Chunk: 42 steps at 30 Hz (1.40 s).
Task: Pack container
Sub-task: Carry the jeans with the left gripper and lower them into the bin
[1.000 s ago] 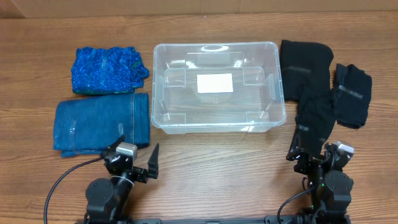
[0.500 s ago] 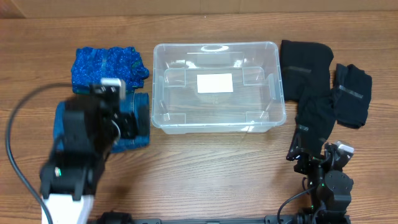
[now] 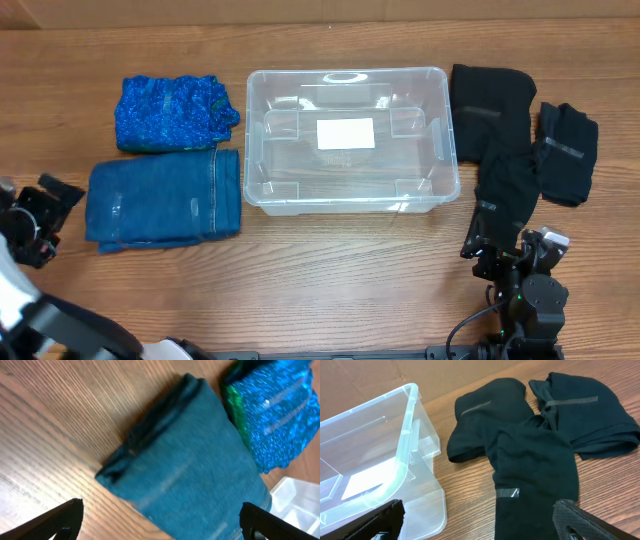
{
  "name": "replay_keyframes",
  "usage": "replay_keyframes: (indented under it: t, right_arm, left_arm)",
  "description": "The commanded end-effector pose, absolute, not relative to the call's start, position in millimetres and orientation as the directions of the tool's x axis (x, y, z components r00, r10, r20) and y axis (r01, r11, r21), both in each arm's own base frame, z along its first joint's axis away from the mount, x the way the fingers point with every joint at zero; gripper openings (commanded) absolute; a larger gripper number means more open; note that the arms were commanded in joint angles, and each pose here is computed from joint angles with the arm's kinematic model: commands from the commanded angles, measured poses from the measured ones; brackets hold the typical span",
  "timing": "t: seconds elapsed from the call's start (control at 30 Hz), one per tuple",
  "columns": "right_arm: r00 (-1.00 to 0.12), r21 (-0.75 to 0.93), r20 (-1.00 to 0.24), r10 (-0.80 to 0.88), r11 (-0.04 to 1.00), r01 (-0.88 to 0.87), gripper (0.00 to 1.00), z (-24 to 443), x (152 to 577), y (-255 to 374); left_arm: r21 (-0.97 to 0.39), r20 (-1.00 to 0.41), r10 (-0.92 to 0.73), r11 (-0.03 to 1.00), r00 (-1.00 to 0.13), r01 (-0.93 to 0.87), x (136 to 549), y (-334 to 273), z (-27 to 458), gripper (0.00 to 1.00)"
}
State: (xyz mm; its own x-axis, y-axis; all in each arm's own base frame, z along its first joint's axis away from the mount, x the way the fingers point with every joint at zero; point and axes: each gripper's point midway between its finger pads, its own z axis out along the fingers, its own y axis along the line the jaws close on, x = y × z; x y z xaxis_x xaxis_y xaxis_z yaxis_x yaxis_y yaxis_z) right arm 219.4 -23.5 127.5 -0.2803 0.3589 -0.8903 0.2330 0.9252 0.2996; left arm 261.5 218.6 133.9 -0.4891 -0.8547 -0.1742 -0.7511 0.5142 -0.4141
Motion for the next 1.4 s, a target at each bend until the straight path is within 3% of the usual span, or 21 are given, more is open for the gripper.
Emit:
replay_keyframes:
  t: [0.0, 0.13, 0.3, 0.4, 0.53, 0.57, 0.73, 0.83, 0.93, 1.07, 1.2, 1.37]
  right_arm:
    - [-0.284, 0.296, -0.891, 0.355, 0.927, 0.23, 1.0, 124.6, 219.1, -22.8]
    - [-0.283, 0.296, -0.891, 0.355, 0.927, 0.23, 1.0, 124.7, 219.1, -22.8]
    - [-0.285, 0.296, -0.891, 0.355, 0.927, 0.23, 1.0, 124.4, 219.1, -22.8]
    - [-0.285, 0.296, -0.891, 0.355, 0.927, 0.23, 1.0, 124.4, 219.1, -22.8]
    - [-0.285, 0.296, -0.891, 0.355, 0.927, 0.23, 1.0, 124.4, 219.1, -22.8]
    - [-0.285, 0.296, -0.891, 0.355, 0.927, 0.23, 1.0, 124.4, 219.1, -22.8]
    - [-0.285, 0.296, -0.891, 0.355, 0.927, 0.23, 1.0, 124.4, 219.1, -22.8]
    - [-0.285, 0.296, -0.891, 0.355, 0.927, 0.23, 1.0, 124.4, 219.1, -22.8]
    - [-0.285, 0.296, -0.891, 0.355, 0.927, 0.23, 1.0, 124.4, 219.1, -22.8]
    - [-0.285, 0.296, -0.891, 0.355, 0.927, 0.23, 1.0, 124.4, 219.1, -22.8]
    - [-0.285, 0.296, -0.891, 0.355, 0.927, 0.23, 1.0, 124.4, 219.1, -22.8]
    - [-0.285, 0.296, -0.891, 0.355, 0.927, 0.23, 1.0, 124.4, 219.1, -22.8]
  left_arm:
    - [-0.55, -0.16, -0.786, 0.573, -0.597, -0.607, 287.2, 214.1, 113.4, 1.0]
    - [-0.534, -0.126, -0.707, 0.639, -0.696, -0.554, 301.4, 209.0, 65.5, 1.0]
    - [-0.5, -0.092, -0.667, 0.673, -0.739, -0.545, 315.5, 203.0, 25.1, 1.0]
    - [-0.467, -0.059, -0.622, 0.708, -0.781, -0.529, 322.2, 187.2, 7.6, 0.81]
    - [-0.403, -0.003, -0.591, 0.739, -0.806, -0.54, 324.9, 166.8, 1.4, 0.11]
    - [-0.404, 0.009, -0.605, 0.726, -0.796, -0.557, 326.0, 165.2, 7.2, 0.04]
    - [-0.567, -0.023, -0.629, 0.648, -0.777, -0.508, 347.4, 147.4, 95.3, 0.04]
    - [-0.728, -0.191, -0.616, 0.611, -0.764, -0.31, 361.5, 120.4, 219.0, 0.04]
    - [-0.749, -0.323, -0.631, 0.626, -0.705, -0.217, 349.3, 95.0, 309.0, 0.04]
    - [-0.758, -0.429, -0.677, 0.63, -0.598, -0.169, 324.2, 61.4, 384.7, 0.04]
    - [-0.766, -0.467, -0.677, 0.631, -0.569, -0.122, 319.7, 19.2, 416.3, 0.04]
    - [-0.764, -0.402, -0.68, 0.618, -0.614, -0.184, 362.9, -58.6, 399.6, 0.04]
